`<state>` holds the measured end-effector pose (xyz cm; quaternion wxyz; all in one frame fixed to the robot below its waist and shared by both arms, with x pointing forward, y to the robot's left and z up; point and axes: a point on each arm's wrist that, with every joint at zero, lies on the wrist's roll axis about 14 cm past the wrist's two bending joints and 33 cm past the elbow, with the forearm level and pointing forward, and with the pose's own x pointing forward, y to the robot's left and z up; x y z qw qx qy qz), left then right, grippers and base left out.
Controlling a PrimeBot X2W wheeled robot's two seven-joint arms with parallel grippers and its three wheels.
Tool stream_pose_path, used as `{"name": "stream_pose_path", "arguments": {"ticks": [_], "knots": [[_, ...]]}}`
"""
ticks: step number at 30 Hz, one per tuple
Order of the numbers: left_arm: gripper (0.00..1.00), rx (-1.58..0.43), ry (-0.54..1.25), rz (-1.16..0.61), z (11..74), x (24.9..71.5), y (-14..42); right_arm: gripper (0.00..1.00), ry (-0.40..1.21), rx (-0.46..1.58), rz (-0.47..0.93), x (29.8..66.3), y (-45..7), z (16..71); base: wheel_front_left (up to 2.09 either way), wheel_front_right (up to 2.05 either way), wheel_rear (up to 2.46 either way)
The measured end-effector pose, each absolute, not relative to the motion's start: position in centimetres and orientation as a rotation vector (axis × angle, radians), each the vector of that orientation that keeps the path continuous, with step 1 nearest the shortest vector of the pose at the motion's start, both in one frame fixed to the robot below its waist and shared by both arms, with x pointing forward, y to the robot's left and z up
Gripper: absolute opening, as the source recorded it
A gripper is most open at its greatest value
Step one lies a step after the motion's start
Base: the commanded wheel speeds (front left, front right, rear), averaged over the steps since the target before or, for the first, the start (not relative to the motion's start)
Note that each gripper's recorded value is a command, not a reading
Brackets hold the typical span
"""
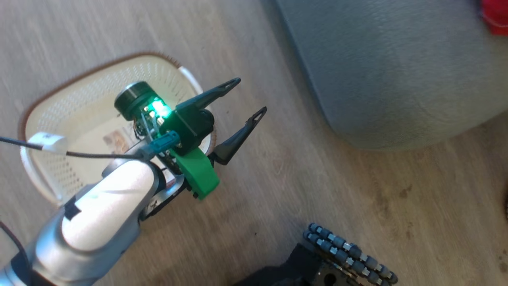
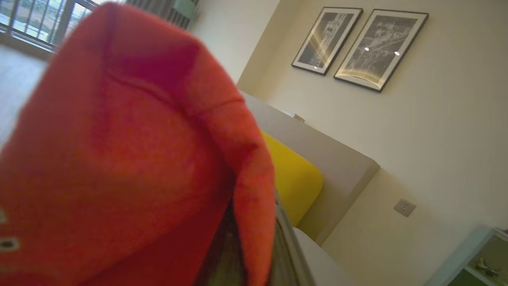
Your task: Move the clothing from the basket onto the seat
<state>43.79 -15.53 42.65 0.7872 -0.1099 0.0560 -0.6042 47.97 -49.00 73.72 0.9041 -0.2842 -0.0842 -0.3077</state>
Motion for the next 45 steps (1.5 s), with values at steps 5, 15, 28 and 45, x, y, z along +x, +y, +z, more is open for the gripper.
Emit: {"name": "stream_pose_path", "arguments": {"ticks": [5, 15, 28, 45], "knots": [[1.0, -0.235, 0.141, -1.266, 40.8, 44.9, -13.8, 0.0, -0.066, -0.524, -0.758, 48.3, -52.7, 69.9, 0.0, 0.0, 0.0], [1.0, -0.217, 0.215, -1.197, 36.7, 45.9, -10.7, 0.0, 0.142, -0.352, -0.833, 49.5, -54.3, 57.7, 0.0, 0.0, 0.0], [1.0, -0.205, 0.168, -1.174, 37.9, 46.6, -9.9, 1.0, 0.258, -0.243, -0.734, 47.8, -51.0, 46.6, 0.0, 0.0, 0.0], [1.0, -0.172, -0.018, -1.133, 47.6, 45.4, -10.8, 1.0, 0.089, -0.295, -0.495, 44.7, -46.2, 52.7, 0.0, 0.0, 0.0]]}}
